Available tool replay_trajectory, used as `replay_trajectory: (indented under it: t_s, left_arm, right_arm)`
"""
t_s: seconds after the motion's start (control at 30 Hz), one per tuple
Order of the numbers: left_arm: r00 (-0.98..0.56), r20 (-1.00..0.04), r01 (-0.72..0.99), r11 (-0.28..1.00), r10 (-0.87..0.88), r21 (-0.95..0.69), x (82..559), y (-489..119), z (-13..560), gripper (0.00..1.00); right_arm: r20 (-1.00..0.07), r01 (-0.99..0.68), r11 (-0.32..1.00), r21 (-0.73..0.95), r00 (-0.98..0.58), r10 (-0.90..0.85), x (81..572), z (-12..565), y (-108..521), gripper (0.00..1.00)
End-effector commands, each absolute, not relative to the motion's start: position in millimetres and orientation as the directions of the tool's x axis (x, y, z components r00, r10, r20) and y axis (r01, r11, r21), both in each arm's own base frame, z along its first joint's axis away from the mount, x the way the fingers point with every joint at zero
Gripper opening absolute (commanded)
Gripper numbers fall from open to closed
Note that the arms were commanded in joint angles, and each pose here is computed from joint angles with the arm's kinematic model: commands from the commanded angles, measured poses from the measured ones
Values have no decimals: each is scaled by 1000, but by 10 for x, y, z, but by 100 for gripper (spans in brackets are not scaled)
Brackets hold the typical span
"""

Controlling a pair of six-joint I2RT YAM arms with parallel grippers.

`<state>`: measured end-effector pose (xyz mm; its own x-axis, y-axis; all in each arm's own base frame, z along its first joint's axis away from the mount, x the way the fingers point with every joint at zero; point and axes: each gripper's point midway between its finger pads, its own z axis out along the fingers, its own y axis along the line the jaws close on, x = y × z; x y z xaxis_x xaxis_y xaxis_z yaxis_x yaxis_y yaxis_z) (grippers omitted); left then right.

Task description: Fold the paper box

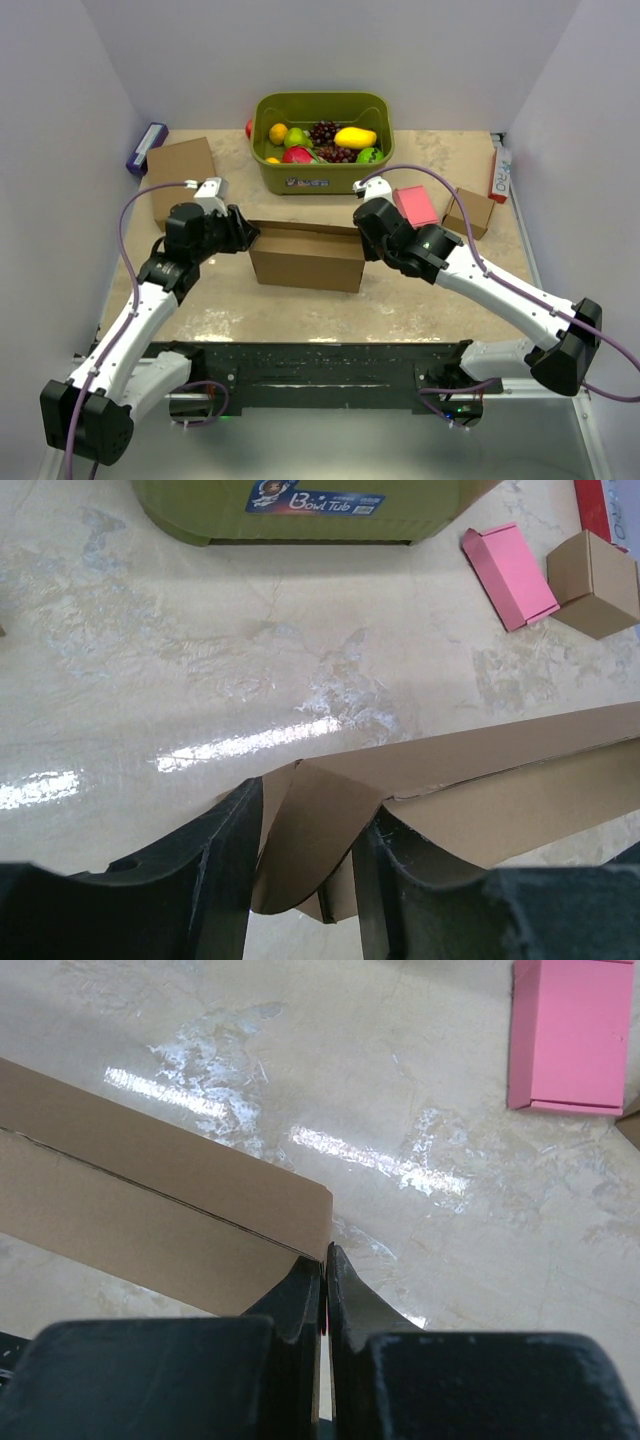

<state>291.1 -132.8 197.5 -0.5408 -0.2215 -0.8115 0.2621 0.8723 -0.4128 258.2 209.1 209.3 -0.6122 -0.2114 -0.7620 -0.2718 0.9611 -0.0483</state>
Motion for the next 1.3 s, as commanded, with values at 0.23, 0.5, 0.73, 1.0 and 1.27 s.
replay_trajectory:
  t_s: [0.23,0.5,0.73,1.0,1.27]
  left_arm:
    - [-521,-831,247,897,-196,-366,2779,-1208,2080,52]
    - [-508,-837,240,900,-203,-364,2715,-1170,2250,51]
    - [-523,-828,237,898,-204,-371,2640,-1163,2247,44]
    - [-539,-809,301,843,-236,-446,2578,-1340,2334,18]
    - [-536,-797,334,797,-279,-503,2602,-1461,2438,9]
  right_arm:
    - [-709,-290,956,-48,-664,-237,2497,1914,2136,0]
    - [-708,-287,957,-51,-665,-237,2494,1910,2124,0]
    - [-711,-285,957,-51,-663,-235,2485,1924,2105,0]
    - [-709,-281,958,-54,-665,-235,2480,1912,2092,0]
    - [-707,-273,960,-57,-668,-232,2467,1882,2064,0]
